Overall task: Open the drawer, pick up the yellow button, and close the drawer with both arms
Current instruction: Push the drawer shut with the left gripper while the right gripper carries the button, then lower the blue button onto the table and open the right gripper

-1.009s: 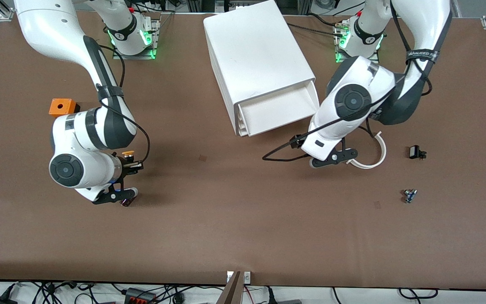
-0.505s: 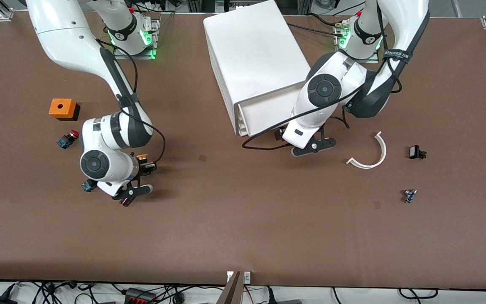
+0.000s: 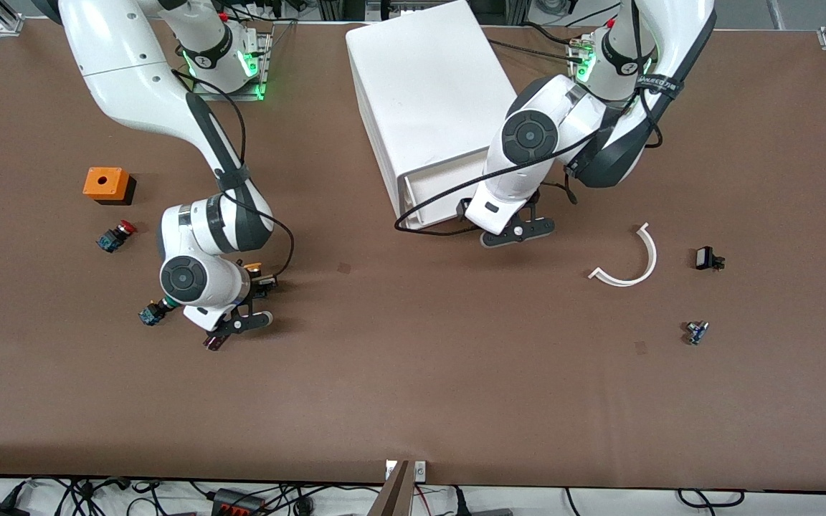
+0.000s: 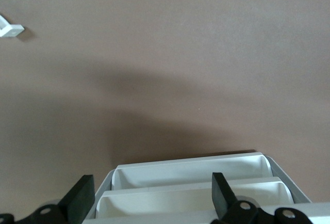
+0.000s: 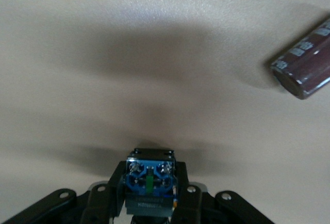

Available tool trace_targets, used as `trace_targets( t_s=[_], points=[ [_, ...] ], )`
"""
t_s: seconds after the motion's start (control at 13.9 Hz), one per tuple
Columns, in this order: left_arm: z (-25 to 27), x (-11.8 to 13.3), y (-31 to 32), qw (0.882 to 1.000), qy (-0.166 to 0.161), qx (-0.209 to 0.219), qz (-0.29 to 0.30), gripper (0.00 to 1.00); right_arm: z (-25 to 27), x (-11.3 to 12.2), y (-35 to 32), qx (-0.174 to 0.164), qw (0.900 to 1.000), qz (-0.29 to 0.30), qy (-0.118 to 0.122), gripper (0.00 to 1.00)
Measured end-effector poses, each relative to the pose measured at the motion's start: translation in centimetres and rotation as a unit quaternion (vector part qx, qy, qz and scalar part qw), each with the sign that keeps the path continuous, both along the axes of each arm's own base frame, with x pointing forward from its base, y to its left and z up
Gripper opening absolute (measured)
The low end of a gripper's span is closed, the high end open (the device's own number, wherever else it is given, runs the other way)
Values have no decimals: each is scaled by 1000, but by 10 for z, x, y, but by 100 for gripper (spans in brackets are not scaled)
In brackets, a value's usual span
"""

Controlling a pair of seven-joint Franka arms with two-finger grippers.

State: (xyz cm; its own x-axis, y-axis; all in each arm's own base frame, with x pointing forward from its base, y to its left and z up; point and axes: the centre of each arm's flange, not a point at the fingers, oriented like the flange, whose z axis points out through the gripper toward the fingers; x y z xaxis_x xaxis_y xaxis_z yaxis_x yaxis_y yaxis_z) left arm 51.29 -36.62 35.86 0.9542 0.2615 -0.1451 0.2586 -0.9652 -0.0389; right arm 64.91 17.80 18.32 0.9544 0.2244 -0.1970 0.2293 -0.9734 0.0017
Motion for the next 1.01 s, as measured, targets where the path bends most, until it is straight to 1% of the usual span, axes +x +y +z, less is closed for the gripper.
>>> trace_targets(
  t_s=[0.07, 0.14, 0.29, 0.5, 0.58, 0.72, 1.01],
  points=[
    [0, -4, -4, 1000, 1, 1, 2, 100, 1, 0, 0, 0, 1000, -1, -1, 41],
    [-1, -9, -8, 1000, 3, 1, 3, 100, 3, 2, 1, 1, 1000, -2, -4, 45],
    [-2, -17, -14, 1000, 7, 3, 3, 100, 16, 9, 3, 3, 1000, -5, -14, 64],
    [-5, -28, -22, 1000, 12, 5, 2, 100, 75, 25, 3, 5, 1000, -9, -21, 96],
    [-7, -32, -25, 1000, 14, 6, 3, 100, 99, 29, 1, 6, 1000, -12, -26, 100],
    [-8, -39, -30, 1000, 17, 6, -1, 100, 147, 33, -10, 5, 999, -19, -40, 100],
    [-8, -54, -42, 1000, 21, 7, -4, 100, 224, 28, -34, 8, 997, -36, -70, 100]
  ],
)
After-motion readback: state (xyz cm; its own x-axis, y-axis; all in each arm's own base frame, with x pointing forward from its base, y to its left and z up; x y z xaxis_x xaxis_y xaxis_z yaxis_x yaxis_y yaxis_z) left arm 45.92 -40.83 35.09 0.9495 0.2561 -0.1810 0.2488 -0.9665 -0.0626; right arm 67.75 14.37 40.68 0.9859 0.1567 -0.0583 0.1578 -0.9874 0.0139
